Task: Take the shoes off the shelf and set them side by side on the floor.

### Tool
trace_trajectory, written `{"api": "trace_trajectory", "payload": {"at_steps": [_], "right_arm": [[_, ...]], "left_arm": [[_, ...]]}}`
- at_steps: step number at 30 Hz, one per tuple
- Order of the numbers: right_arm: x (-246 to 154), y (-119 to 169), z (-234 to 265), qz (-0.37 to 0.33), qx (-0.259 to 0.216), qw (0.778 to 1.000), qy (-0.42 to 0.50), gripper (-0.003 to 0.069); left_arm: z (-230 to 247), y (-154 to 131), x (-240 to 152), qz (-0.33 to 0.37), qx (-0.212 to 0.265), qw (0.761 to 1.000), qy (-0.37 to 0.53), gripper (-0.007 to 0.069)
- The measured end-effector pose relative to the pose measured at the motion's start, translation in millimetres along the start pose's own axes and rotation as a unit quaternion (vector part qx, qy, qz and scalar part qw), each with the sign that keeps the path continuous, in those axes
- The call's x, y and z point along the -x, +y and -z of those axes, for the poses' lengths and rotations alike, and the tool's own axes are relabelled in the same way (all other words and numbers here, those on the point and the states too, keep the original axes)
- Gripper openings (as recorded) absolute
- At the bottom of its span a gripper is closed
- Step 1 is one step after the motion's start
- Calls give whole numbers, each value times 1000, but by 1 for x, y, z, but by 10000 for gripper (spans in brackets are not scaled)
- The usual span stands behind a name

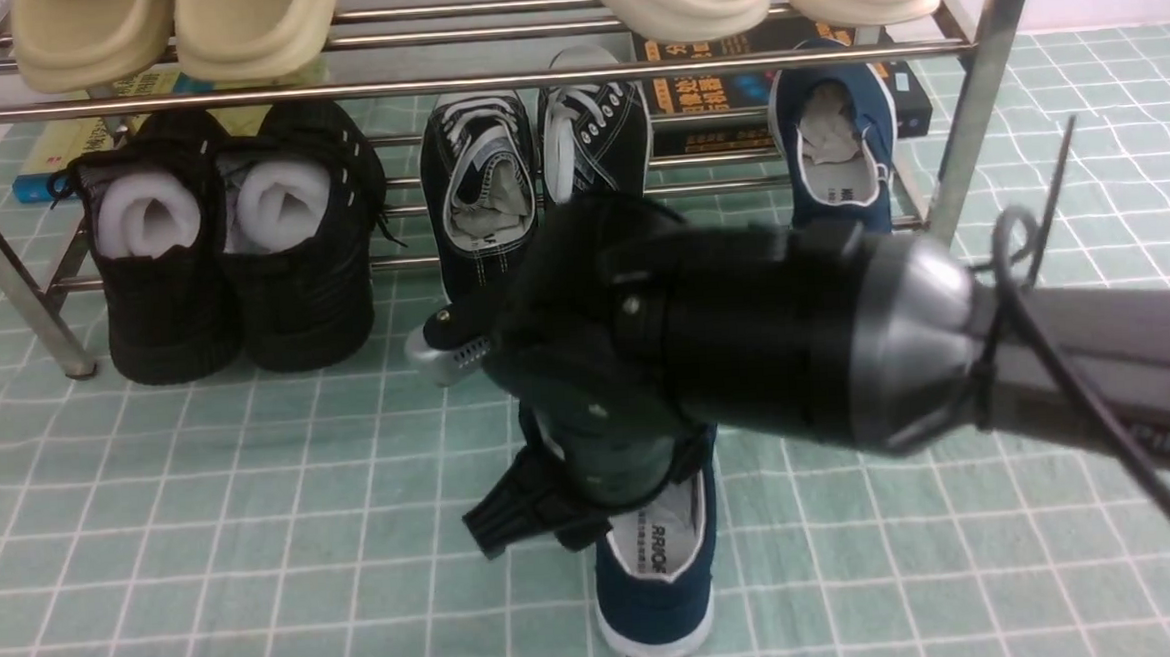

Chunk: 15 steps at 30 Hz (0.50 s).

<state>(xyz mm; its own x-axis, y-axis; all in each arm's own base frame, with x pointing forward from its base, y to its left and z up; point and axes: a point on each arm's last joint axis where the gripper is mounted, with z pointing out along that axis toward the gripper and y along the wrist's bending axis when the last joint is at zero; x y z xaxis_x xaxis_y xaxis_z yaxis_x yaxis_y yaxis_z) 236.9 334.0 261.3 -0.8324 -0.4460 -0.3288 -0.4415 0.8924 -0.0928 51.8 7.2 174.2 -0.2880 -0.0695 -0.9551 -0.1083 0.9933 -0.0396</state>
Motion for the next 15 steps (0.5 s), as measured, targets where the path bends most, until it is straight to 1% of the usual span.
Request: {"api": "trace_trajectory", "payload": {"at_steps": [1,3,5,6,8,10,11,13,15], "right_arm": [[2,-2,9,13,-2,1000,0,352],[9,-8,31,34,-1,999,-21,326],[15,-16,49,44,1,998,-48,267],[17,-21,58,48,1,997,-60,231],[21,-37,75,47,0,996,-82,99],[24,-58,87,32,-5,995,-94,13],[26,-69,90,20,-9,995,-95,-4],[31,-92,90,-9,-17,995,-93,-14],[34,-105,88,-29,-20,995,-88,-15]], "left_arm": [[0,0,0,0,0,1000,0,242],[0,0,0,0,0,1000,0,242],[0,0,0,0,0,1000,0,242],[0,0,0,0,0,1000,0,242],[0,0,0,0,0,1000,0,242],[0,0,0,0,0,1000,0,242],[0,0,0,0,0,1000,0,242],[0,0,0,0,0,1000,0,242],[0,0,0,0,0,1000,0,242]]}}
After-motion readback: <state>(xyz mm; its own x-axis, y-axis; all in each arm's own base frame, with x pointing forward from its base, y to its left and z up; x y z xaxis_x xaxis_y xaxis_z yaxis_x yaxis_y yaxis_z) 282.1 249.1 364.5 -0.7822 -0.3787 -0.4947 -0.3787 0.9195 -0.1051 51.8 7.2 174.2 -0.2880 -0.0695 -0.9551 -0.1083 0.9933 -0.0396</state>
